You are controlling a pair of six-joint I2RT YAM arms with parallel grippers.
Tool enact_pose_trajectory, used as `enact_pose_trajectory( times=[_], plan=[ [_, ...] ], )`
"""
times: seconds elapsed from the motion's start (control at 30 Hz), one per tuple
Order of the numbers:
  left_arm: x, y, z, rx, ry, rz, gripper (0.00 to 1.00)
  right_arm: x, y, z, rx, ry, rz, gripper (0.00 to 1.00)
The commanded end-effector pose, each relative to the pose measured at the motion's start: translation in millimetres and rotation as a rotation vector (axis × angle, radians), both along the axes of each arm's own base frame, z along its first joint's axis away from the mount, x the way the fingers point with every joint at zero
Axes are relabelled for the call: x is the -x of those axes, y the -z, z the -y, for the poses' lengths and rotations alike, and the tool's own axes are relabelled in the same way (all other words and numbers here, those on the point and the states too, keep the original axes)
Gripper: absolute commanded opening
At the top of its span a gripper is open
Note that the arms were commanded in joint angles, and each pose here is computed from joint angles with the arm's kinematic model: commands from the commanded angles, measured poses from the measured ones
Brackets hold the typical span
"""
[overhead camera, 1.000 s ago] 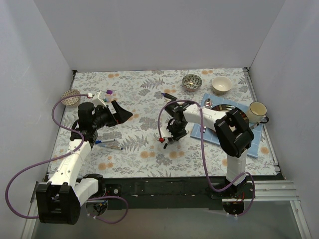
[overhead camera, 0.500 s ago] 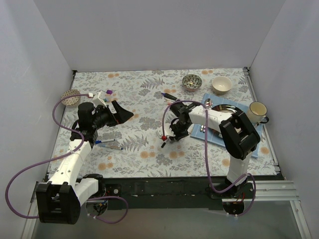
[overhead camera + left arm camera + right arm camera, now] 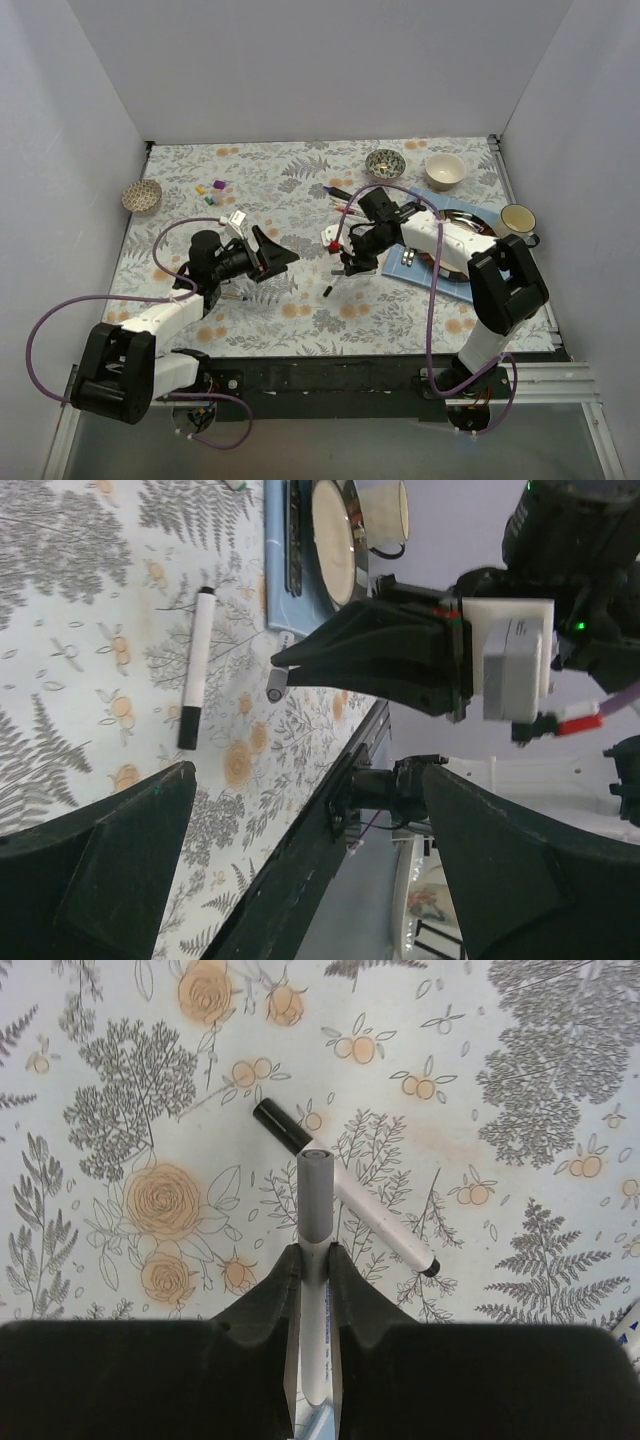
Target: Open the pen caps
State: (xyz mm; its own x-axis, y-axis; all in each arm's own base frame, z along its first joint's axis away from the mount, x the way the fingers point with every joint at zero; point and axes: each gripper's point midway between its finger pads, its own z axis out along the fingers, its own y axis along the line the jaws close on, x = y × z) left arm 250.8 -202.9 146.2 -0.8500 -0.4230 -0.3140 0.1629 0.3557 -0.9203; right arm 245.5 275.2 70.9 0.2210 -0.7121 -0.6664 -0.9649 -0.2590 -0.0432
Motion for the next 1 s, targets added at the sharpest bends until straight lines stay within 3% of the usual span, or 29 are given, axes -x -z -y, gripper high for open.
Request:
enact_pose_trajectory(
  times=[0.0, 0.13, 0.4, 0.8, 0.97],
  plan=[
    [-10.6, -27.4, 21.1, 0.017, -0.044, 0.130, 0.95, -9.0, -44.9, -19.2, -0.192, 0.120, -0.101, 0.01],
    [-12.9, -29.7, 45.2, 0.011, -0.058, 0.183, 0.92, -19.0, -65.1, -22.8, -0.293, 0.269, -0.262, 0.01],
    [-45.9, -19.8, 75.3, -0.100, -0.204, 0.204, 0.88, -14.8, -80.4, -30.2, -0.425, 0.314, -0.428, 0.01],
    [-61.2, 3.0, 103.9, -0.212, -0.252, 0.156, 0.55, -20.9, -82.1, -23.8, -0.479, 0.373, -0.518, 0.01],
    [-66.1, 4.4, 105.0, -0.216, -0.274, 0.158, 0.48, -22.4, -80.7, -22.4, -0.493, 0.389, -0.548, 0.01]
  ],
)
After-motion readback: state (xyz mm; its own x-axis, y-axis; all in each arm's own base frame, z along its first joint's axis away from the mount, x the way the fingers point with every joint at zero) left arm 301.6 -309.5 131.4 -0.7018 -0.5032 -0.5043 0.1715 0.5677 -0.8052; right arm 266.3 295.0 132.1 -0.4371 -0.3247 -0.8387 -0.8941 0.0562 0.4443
